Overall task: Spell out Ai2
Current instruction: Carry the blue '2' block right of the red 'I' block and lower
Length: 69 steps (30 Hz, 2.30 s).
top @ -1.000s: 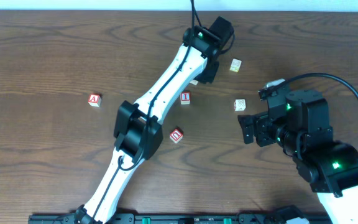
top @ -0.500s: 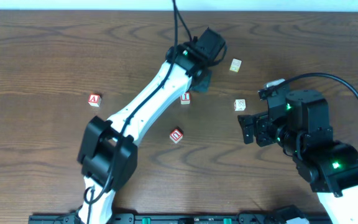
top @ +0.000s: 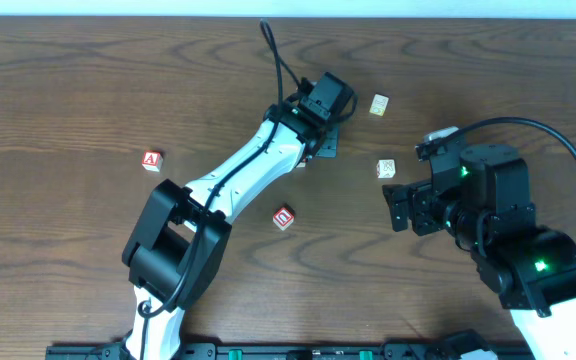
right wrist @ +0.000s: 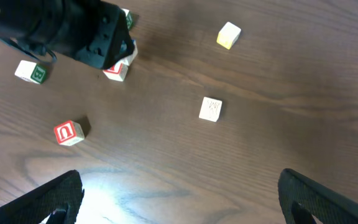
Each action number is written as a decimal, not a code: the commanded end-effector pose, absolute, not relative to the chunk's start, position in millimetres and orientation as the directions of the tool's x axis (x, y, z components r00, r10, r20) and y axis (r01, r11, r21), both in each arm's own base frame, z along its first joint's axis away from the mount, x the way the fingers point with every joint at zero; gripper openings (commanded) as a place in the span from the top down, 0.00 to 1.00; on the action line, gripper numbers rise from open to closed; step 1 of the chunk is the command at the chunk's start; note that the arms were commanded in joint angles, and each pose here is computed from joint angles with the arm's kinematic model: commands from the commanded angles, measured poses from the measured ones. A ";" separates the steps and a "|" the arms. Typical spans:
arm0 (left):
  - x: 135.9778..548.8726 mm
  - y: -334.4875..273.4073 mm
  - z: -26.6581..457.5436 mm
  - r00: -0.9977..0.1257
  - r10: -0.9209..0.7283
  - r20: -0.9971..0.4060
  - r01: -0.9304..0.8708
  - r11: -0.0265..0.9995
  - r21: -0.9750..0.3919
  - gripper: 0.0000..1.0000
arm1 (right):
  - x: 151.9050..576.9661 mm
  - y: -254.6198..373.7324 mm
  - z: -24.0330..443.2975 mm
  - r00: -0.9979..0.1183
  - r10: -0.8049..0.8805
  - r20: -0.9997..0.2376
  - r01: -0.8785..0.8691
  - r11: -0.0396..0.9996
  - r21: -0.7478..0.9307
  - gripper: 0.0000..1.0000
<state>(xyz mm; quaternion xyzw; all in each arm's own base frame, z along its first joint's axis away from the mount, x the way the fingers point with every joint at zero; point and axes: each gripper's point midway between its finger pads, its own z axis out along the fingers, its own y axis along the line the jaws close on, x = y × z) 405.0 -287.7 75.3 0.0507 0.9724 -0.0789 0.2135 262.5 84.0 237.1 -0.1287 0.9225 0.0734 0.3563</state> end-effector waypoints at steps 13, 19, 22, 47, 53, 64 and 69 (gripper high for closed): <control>400.6 -296.0 63.5 -0.918 -0.052 -0.394 0.034 0.977 -0.208 0.94 | 262.5 83.3 237.4 -0.710 -0.195 -0.677 -0.298 0.954 0.038 0.01; 396.2 -299.5 50.4 -0.926 -0.039 -0.375 0.038 0.980 -0.194 0.94 | 262.4 83.4 237.4 -0.710 -0.195 -0.677 -0.298 0.954 0.038 0.01; 393.8 -301.1 44.4 -0.930 -0.036 -0.365 0.036 0.981 -0.189 0.94 | 262.4 83.4 237.4 -0.710 -0.195 -0.677 -0.298 0.954 0.038 0.01; 394.9 -288.2 29.9 -0.932 -0.054 -0.359 0.000 0.989 -0.149 0.84 | 262.4 83.4 237.4 -0.710 -0.195 -0.677 -0.298 0.954 0.038 0.01; 397.0 -288.7 30.9 -0.929 -0.058 -0.366 0.000 0.988 -0.155 0.75 | 262.4 83.4 237.4 -0.710 -0.195 -0.677 -0.298 0.954 0.038 0.01; 396.8 -288.5 30.8 -0.929 -0.057 -0.365 0.000 0.988 -0.154 0.65 | 262.4 83.4 237.4 -0.710 -0.195 -0.677 -0.298 0.954 0.038 0.01; 396.8 -288.3 30.7 -0.929 -0.057 -0.365 0.000 0.988 -0.153 0.62 | 262.4 83.4 237.4 -0.710 -0.195 -0.677 -0.298 0.954 0.038 0.01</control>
